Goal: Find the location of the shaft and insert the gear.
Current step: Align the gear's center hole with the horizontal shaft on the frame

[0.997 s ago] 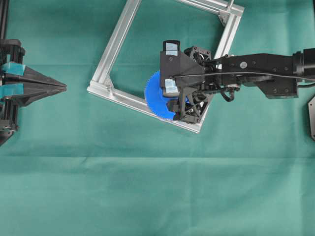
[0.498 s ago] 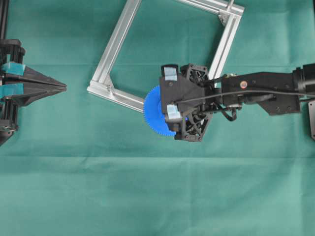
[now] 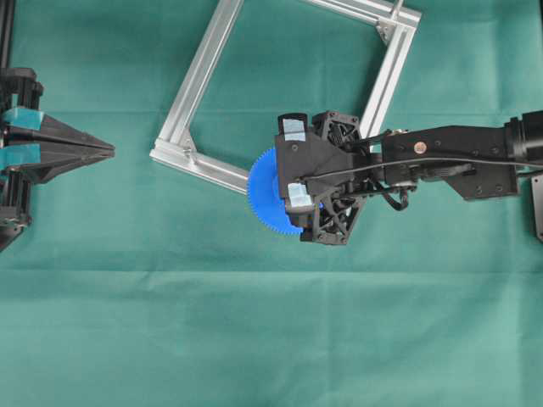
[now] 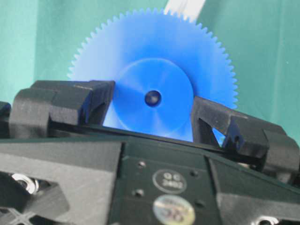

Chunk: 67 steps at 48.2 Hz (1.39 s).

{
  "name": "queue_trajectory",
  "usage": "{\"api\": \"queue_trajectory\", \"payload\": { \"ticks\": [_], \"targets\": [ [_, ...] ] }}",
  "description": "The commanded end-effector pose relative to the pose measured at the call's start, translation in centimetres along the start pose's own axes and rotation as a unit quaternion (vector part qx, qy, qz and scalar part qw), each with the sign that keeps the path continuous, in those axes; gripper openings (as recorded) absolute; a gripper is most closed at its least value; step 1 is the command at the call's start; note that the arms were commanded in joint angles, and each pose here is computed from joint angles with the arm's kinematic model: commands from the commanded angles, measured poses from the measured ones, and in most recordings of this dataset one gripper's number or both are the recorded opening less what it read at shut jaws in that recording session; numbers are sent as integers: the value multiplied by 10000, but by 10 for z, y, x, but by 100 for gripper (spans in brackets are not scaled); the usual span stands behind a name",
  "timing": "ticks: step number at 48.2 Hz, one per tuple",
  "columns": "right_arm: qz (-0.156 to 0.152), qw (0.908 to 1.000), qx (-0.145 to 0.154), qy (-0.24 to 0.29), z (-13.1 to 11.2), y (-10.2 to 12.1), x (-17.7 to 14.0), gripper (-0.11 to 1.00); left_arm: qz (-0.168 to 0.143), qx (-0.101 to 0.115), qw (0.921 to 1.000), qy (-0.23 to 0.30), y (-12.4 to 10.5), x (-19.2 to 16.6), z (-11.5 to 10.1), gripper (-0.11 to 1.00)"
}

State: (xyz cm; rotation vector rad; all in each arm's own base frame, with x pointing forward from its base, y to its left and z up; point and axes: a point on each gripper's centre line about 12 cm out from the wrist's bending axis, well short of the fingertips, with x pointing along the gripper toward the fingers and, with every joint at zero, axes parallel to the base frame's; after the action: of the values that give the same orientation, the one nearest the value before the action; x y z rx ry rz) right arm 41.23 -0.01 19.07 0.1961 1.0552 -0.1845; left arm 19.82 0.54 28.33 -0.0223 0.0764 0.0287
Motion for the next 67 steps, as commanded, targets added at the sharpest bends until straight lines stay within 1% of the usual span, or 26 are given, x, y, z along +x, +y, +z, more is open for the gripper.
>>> {"api": "queue_trajectory", "payload": {
  "ticks": [1,13,33,41,61,67],
  "targets": [
    [129,9996,-73,-248,12,11,-11,69,6,-16,9999,-146,0,1,11,-1],
    [127,9995,-92,-280,17,12,-11,69,6,-24,9999,-138,0,1,11,-1],
    [91,9997,-96,-187,13,10,-9,69,6,-24,10000,-92,0,1,10,-1],
    [26,10000,-70,-60,8,6,-9,69,6,-24,10000,-62,0,1,9,-1],
    [-44,10000,49,-62,11,-6,-9,69,14,-24,10000,-31,0,1,8,-1],
    [-73,9999,88,-35,11,-10,-10,69,7,-54,10000,7,0,1,7,-1]
  ]
}}
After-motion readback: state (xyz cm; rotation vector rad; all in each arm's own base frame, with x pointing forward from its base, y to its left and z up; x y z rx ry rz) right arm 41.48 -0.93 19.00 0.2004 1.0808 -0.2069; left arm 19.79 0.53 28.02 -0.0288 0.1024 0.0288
